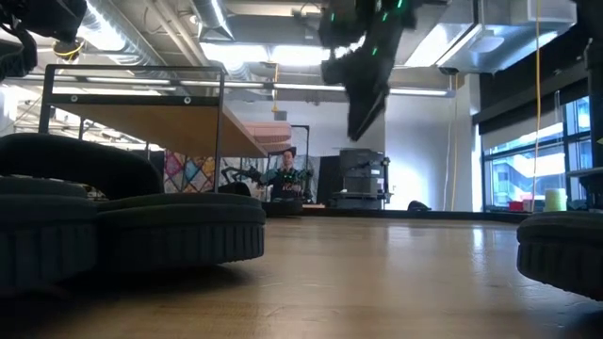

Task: Pick and place slides into the shelf
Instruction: Put the bottom right black slide under the shelf

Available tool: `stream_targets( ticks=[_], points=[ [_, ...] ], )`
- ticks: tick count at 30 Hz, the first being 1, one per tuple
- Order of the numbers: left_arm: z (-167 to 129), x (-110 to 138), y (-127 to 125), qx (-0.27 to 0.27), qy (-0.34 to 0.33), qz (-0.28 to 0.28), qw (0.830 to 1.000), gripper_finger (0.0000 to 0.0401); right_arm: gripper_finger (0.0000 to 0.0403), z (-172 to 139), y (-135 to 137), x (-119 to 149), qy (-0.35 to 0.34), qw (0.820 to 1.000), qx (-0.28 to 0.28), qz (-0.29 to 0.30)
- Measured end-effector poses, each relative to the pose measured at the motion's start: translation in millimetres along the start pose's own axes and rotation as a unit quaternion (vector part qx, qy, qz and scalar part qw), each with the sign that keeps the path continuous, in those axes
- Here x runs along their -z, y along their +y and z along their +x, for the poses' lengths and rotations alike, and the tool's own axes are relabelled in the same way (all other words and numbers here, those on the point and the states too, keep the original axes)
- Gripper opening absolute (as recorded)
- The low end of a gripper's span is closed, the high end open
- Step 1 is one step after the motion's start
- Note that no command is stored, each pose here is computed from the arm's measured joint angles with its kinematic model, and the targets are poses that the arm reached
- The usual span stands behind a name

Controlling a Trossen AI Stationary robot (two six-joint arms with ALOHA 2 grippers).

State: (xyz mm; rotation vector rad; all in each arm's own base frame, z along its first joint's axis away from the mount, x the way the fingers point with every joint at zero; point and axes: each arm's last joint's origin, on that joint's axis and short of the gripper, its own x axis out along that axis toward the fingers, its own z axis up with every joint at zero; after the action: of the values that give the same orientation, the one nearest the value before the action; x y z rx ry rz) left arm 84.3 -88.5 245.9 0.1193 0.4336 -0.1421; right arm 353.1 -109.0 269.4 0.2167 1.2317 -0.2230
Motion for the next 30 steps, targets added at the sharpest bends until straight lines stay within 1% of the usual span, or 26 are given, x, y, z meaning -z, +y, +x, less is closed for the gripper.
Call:
stream_targets(
  ticks=[4, 7, 9, 12, 15, 17, 19, 21, 23, 25, 27, 30],
  points=[
    [0.1, 0.0, 0.0, 0.0, 0.0, 0.0, 1.0, 0.0217, 0.0157, -18.2, 50.9, 15.1, 0.024, 1.0, -0.02, 0.002],
    [0.1, 0.0, 0.0, 0.0, 0.0, 0.0, 1.0, 0.0217, 0.0157, -30.6, 91.7, 26.6, 0.022, 0.999, -0.038, 0.025],
    [0.1, 0.0, 0.0, 0.0, 0.0, 0.0, 1.0, 0.0217, 0.0157, -36.2, 117.5, 36.0, 0.026, 0.997, -0.049, 0.049],
    [0.1, 0.0, 0.0, 0.0, 0.0, 0.0, 1.0, 0.0217, 0.0157, -41.0, 154.3, 51.2, 0.038, 0.992, -0.063, 0.106],
    [0.1, 0.0, 0.0, 0.0, 0.0, 0.0, 1.0, 0.0217, 0.0157, -45.5, 188.1, 68.3, 0.05, 0.98, -0.075, 0.175],
    [0.0, 0.0, 0.0, 0.0, 0.0, 0.0, 1.0, 0.0217, 0.0157, -48.3, 209.1, 79.9, 0.056, 0.973, -0.086, 0.207],
    [0.1, 0.0, 0.0, 0.0, 0.0, 0.0, 1.0, 0.0217, 0.0157, -51.2, 229.5, 89.9, 0.049, 0.969, -0.104, 0.217],
    [0.0, 0.0, 0.0, 0.0, 0.0, 0.0, 1.0, 0.0217, 0.0157, -53.8, 250.4, 98.4, 0.033, 0.968, -0.132, 0.209],
    [0.0, 0.0, 0.0, 0.0, 0.0, 0.0, 1.0, 0.0217, 0.0157, -56.3, 269.1, 106.4, 0.015, 0.969, -0.158, 0.19],
    [0.0, 0.0, 0.0, 0.001, 0.0, 0.0, 1.0, 0.0217, 0.0157, -57.7, 284.0, 113.5, 0.003, 0.963, -0.176, 0.203],
    [0.0, 0.0, -0.1, 0.002, 0.001, 0.0, 1.0, 0.0217, 0.0157, -55.7, 292.0, 122.6, 0.02, 0.956, -0.168, 0.241],
    [0.0, 0.0, -0.1, 0.002, 0.001, 0.0, 1.0, 0.0217, 0.0157, -50.3, 301.3, 135.9, 0.05, 0.939, -0.144, 0.308]
  ],
)
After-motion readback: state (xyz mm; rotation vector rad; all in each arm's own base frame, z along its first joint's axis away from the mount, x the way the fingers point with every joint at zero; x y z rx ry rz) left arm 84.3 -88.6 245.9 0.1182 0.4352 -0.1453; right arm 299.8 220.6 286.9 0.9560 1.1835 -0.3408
